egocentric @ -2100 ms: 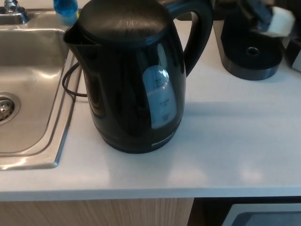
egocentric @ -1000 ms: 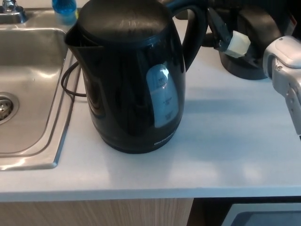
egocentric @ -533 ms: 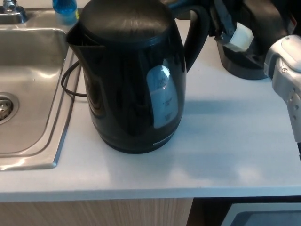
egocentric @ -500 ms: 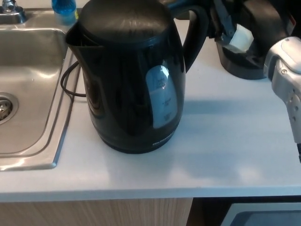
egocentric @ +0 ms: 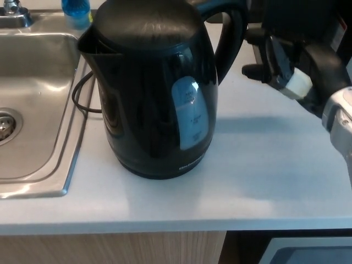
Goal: Pick up a kettle using the right hand on left side of the counter and then walk right towards the kettl base and turn on the kettle
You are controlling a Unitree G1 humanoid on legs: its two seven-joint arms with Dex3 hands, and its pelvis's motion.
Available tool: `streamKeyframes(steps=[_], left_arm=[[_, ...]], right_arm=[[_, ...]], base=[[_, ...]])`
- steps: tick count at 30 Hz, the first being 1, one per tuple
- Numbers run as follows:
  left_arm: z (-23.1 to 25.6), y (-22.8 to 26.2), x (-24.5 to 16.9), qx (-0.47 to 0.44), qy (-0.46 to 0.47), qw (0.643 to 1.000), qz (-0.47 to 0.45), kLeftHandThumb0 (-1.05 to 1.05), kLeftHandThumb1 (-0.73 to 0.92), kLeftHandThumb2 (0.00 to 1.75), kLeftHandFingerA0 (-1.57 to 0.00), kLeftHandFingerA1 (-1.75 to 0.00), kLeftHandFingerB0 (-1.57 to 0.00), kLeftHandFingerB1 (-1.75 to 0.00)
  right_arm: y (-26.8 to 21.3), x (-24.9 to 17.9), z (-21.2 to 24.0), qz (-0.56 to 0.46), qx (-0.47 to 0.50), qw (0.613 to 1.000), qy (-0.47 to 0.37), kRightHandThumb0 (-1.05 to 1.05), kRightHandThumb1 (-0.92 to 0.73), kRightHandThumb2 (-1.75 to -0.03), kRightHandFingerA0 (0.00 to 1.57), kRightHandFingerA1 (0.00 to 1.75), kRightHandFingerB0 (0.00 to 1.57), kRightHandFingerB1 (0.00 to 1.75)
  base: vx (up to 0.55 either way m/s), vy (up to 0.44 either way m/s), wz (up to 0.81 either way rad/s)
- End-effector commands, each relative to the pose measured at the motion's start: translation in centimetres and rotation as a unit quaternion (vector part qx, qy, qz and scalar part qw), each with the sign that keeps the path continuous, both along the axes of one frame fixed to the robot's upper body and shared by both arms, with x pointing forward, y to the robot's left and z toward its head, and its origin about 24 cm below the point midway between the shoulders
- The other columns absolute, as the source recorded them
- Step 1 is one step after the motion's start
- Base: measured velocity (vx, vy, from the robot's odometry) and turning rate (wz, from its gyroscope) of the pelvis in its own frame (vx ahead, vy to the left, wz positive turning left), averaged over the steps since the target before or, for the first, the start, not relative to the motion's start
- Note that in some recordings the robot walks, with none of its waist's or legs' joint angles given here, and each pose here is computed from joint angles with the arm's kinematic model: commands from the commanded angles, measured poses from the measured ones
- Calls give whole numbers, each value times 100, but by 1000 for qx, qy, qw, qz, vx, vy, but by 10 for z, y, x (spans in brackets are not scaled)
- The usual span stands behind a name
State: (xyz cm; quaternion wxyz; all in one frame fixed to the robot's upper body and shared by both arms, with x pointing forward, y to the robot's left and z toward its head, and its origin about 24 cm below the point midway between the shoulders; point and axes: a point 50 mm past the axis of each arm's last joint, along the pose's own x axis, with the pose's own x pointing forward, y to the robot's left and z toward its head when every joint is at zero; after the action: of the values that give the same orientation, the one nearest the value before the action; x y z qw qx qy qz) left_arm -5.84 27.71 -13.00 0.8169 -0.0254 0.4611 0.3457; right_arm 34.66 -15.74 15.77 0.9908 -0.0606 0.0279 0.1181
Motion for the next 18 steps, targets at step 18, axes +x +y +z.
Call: streamKeyframes(steps=[18], left_arm=[[5,4,9,27,-22,999,-25,33,53,122,-93,-105,-81,-92]], right_arm=[[8,17,45,45,-19,999,4,-98,-76,-124,2,20,5,18]], base=[[0,0,0]])
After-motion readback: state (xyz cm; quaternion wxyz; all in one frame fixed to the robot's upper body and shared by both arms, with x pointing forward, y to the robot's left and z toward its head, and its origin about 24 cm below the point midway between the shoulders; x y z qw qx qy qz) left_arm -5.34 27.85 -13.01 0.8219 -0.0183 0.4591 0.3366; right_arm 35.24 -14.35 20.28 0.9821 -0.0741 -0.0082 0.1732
